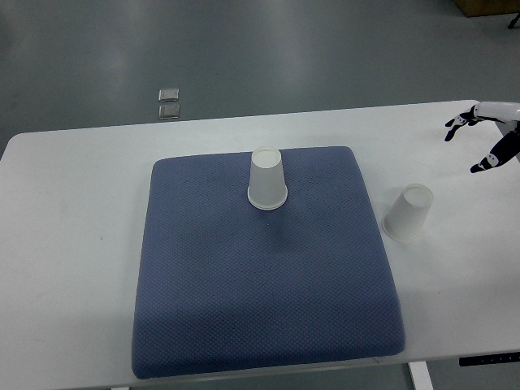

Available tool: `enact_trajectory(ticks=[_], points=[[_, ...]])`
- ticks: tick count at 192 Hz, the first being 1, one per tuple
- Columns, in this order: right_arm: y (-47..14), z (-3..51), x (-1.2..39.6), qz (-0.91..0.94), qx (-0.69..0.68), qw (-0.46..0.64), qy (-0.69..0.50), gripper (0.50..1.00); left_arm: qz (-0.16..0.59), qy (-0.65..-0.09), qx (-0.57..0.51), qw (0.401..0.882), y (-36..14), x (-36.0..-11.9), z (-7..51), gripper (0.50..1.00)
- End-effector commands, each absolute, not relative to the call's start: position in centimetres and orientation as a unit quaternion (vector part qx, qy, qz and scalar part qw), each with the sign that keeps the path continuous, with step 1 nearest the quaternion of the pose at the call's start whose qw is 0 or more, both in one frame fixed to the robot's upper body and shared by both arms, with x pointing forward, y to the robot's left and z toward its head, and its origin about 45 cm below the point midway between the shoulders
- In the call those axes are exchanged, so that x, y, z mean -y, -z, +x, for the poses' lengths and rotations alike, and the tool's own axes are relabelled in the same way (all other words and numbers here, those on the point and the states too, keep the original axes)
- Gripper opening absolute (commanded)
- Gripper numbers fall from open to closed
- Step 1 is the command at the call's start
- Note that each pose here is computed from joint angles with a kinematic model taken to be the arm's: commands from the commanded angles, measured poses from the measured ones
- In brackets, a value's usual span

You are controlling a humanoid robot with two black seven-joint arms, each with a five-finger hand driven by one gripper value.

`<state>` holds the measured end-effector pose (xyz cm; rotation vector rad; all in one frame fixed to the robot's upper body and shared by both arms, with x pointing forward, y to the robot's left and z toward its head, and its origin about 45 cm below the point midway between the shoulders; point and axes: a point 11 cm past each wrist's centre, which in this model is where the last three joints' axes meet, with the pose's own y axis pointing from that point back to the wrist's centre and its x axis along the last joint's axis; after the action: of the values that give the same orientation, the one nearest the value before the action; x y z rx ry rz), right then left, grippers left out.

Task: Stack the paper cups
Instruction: 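Lower the right hand onto the white cup beside the pad and grasp it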

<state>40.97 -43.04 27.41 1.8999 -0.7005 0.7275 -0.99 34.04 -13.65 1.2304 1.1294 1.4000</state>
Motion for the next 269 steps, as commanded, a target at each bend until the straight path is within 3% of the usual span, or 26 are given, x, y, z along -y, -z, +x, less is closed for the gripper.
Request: enact_trajectory(ticks=[1, 110, 269], points=[[-27.9, 39.9, 42.0, 0.788, 0.267, 0.465, -0.303, 0.913, 0.5, -0.569, -0.46, 0.463, 13.7, -34.0, -1.0, 1.0], [-23.3, 38.8, 35.0, 0.839, 0.198, 0.419, -0.285, 0.913, 0.5, -0.57, -0.46, 0.463, 13.7, -34.0, -1.0, 1.0], [-17.1, 39.0, 34.8, 0.817, 0.2, 0.454, -0.294, 0.911, 0.5, -0.57, -0.46, 0.463, 13.7, -34.0, -1.0, 1.0]])
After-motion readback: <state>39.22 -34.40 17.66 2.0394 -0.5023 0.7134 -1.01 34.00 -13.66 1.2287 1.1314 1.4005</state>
